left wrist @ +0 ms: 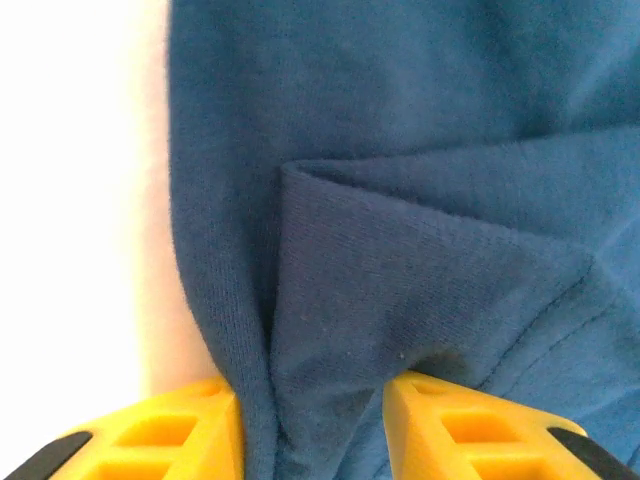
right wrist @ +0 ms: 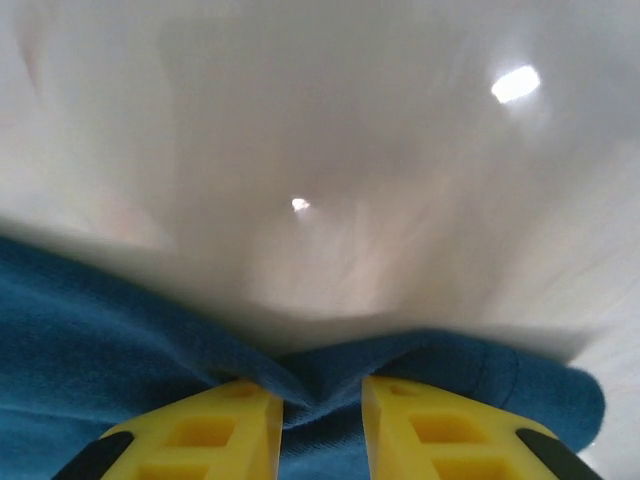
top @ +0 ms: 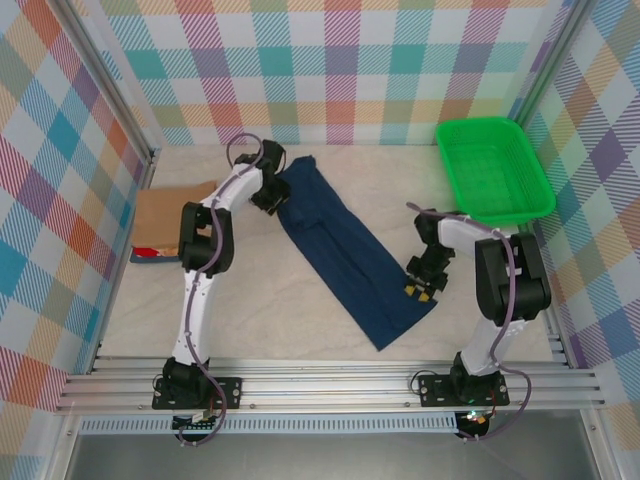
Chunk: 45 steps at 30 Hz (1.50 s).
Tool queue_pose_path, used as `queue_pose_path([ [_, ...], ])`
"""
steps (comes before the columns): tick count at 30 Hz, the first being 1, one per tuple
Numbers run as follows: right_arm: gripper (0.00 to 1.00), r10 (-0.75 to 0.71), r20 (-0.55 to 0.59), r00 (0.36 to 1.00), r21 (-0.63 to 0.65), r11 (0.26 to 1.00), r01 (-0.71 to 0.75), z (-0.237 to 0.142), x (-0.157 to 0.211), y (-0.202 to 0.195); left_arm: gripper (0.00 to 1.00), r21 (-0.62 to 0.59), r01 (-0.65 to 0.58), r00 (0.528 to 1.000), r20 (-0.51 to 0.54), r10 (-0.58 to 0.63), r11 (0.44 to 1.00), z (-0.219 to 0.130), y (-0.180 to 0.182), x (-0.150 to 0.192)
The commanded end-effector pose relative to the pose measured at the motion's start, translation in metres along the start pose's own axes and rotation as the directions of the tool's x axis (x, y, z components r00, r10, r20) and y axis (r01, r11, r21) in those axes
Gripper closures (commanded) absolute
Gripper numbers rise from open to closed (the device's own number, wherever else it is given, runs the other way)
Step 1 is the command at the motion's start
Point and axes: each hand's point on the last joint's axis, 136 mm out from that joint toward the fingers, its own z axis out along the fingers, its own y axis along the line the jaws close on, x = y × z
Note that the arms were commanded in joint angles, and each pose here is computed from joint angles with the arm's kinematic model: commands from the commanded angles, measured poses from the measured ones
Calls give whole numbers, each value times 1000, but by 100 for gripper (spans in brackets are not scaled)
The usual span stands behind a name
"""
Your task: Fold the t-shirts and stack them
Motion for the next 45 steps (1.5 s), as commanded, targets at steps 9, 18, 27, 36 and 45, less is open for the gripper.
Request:
queue_pose_path([
  [9, 71, 56, -162, 985, -66, 996, -67, 18, 83, 91, 57, 230, -32, 996, -78, 51, 973, 10, -63, -4],
  [18, 64, -230, 160, 960, -27, 971, 237, -47, 35, 101, 54, 106, -69, 997, -32, 73, 992, -90, -5, 39],
  [27, 75, -417, 167, 894, -118, 891, 438, -19, 5, 140, 58, 64, -1, 988, -154, 11, 998, -62, 35, 128],
  [36, 77, -337, 50, 940, -85, 936, 341, 28, 12, 124, 63, -28, -79, 984, -160, 73, 997, -7, 30, 107],
  [45, 75, -295, -14, 955, -143, 946, 290, 40, 40, 149, 62, 26, -150, 971, -184, 152, 988, 18, 0, 68],
])
